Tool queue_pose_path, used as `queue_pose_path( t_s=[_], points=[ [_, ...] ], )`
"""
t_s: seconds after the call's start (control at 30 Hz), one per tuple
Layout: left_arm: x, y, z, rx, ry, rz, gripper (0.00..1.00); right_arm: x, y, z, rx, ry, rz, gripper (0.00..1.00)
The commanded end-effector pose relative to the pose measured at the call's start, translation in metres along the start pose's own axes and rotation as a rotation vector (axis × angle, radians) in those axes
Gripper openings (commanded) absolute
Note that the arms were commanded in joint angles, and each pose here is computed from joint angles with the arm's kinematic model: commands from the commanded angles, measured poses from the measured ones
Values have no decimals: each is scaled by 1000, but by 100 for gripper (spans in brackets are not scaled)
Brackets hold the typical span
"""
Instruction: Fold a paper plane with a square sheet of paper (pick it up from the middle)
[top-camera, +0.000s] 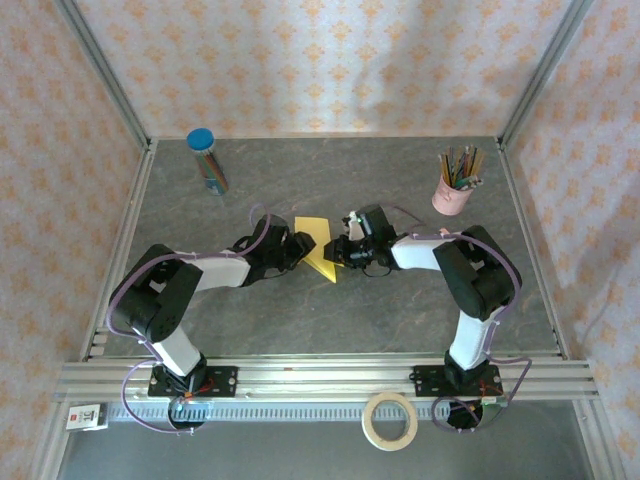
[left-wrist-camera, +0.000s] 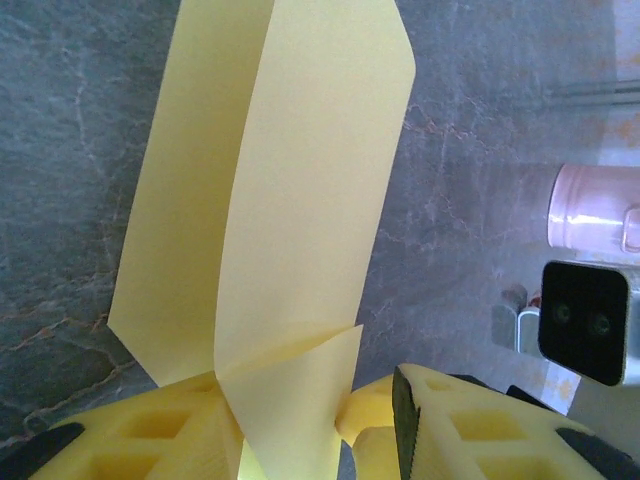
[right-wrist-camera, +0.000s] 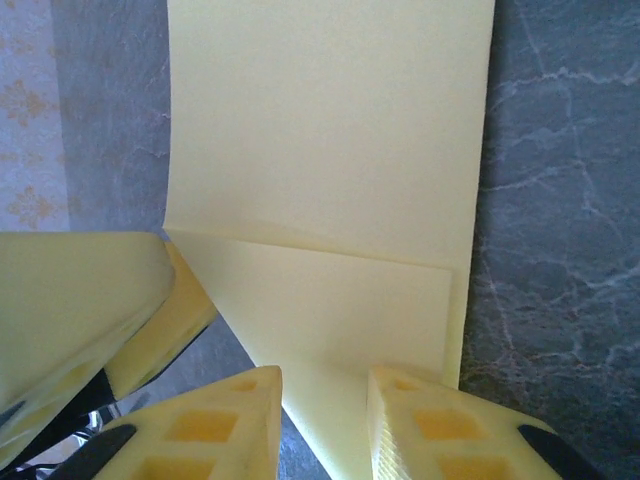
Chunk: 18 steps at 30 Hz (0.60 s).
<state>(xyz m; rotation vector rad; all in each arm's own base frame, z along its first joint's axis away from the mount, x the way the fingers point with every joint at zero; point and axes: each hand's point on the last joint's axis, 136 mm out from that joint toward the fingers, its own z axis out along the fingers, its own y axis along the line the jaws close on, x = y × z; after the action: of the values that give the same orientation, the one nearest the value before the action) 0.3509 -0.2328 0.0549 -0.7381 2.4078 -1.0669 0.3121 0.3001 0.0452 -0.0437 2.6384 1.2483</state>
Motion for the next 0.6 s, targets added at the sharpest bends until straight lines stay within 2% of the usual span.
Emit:
queue_pose_path(
  t_s=[0.0,0.23,0.57],
  points=[
    [-7,-20,-9,102,-6,73,43,-1,-7,-2,32,-9,-5,26],
    [-3,-30,-8,188,58,164,42,1,-16,2,58,2,4,24],
    [-1,-16,5,155,141,205,38,3,-22,4,77,12,-4,23]
  ],
)
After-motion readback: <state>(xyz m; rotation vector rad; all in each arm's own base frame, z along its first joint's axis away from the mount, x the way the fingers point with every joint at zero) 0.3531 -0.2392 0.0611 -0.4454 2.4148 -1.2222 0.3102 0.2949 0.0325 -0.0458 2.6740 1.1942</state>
